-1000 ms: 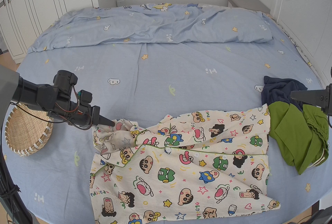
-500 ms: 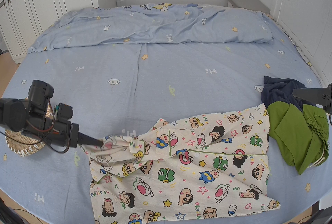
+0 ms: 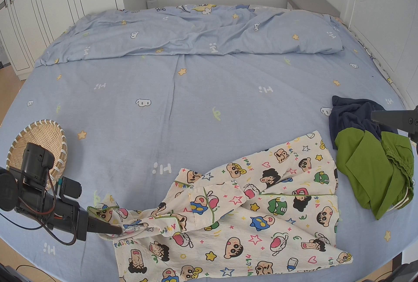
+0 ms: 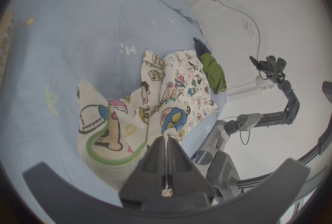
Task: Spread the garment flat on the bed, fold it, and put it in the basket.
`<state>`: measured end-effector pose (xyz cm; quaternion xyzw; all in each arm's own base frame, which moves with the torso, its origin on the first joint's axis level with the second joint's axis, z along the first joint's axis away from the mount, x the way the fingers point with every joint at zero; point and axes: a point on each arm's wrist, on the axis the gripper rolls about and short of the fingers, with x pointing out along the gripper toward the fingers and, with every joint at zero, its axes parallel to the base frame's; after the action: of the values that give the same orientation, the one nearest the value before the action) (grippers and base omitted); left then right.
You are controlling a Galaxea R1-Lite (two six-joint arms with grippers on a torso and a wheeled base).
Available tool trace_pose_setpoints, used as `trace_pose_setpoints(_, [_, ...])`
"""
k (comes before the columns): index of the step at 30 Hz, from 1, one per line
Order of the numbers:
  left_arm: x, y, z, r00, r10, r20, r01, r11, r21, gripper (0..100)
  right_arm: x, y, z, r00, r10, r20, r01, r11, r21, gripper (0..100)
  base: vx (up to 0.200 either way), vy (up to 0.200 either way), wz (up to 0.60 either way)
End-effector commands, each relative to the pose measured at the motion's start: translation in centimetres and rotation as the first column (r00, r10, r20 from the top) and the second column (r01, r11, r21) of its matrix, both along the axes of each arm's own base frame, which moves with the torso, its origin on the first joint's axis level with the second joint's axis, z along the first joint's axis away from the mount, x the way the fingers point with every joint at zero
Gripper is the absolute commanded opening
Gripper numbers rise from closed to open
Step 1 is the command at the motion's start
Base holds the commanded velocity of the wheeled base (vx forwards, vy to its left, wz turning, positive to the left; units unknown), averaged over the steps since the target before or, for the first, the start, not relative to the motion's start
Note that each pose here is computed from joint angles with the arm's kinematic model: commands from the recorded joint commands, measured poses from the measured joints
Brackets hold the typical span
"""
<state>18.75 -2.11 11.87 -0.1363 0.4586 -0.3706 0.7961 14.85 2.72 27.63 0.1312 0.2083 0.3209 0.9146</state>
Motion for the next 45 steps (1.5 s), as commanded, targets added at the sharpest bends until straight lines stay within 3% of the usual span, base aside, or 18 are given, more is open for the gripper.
trace_pose_setpoints(1, [-1.3,0.1,-0.3,1.0,0.002,-0.01,-0.002,1.0,0.002,0,-0.1,0.0,0.0,1.0,0.004,0.0,-0.004,1.0,0.0,100,0.0,0.0,0.0])
trace_pose_setpoints(9, [-4.1,-0.2,-1.1,1.0,-0.027,-0.013,0.027,0.999,0.026,0,-0.1,0.1,-0.1,1.0,0.01,-0.003,-0.01,1.0,0.0,100,0.0,0.0,0.0])
trace_pose_setpoints(10, [-4.1,-0.2,-1.1,1.0,-0.027,-0.013,0.027,0.999,0.026,100,-0.1,0.1,-0.1,1.0,0.01,-0.003,-0.01,1.0,0.0,100,0.0,0.0,0.0])
trace_pose_setpoints(13, [-5.8,-0.9,-1.9,0.997,-0.075,-0.036,0.077,0.993,0.084,100,-0.1,0.1,-0.1,1.0,0.01,-0.003,-0.01,1.0,0.0,100,0.0,0.0,0.0])
trace_pose_setpoints(19, [-7.0,-0.9,-1.9,0.997,-0.078,-0.014,0.079,0.993,0.084,100,-0.1,0.1,-0.1,1.0,0.01,-0.003,-0.01,1.0,0.0,100,0.0,0.0,0.0])
trace_pose_setpoints(21, [-7.6,-0.6,-0.7,0.996,-0.055,0.067,0.05,0.996,0.074,100,-0.1,0.1,-0.1,1.0,0.01,-0.002,-0.01,1.0,-0.001,100,0.0,0.0,0.0])
trace_pose_setpoints(25, [-6.9,-0.7,2.0,0.987,0.004,0.16,-0.008,1.0,0.028,100,0.0,0.1,-0.1,1.0,0.01,-0.003,-0.01,1.0,-0.002,100,0.0,0.0,0.0])
trace_pose_setpoints(29, [-5.3,-1.4,4.7,0.985,0.051,0.165,-0.043,0.998,-0.054,100,-0.1,0.1,-0.2,1.0,0.012,-0.003,-0.012,1.0,-0.001,100,0.0,0.0,0.0])
trace_pose_setpoints(31, [-4.1,-2.5,5.1,0.992,0.035,0.122,-0.025,0.996,-0.087,100,-0.1,0.1,-0.2,1.0,0.012,-0.003,-0.012,1.0,-0.001,100,0.0,0.0,0.0])
trace_pose_setpoints(37, [1.6,-7.8,2.3,0.999,-0.035,0.001,0.035,0.987,-0.158,100,-0.1,0.1,-0.1,1.0,0.009,-0.002,-0.009,1.0,-0.001,100,0.0,0.0,0.0])
trace_pose_setpoints(41, [5.1,-9.8,-0.5,0.999,-0.038,0.019,0.041,0.984,-0.174,100,-0.1,0.1,-0.1,1.0,0.007,0.0,-0.007,1.0,-0.001,100,0.0,0.0,0.0])
trace_pose_setpoints(45, [7.5,-10.7,-1.3,0.999,0.004,0.042,0.004,0.981,-0.193,100,0.0,0.0,-0.1,1.0,0.001,0.001,-0.001,1.0,-0.001,100,0.0,0.0,0.0])
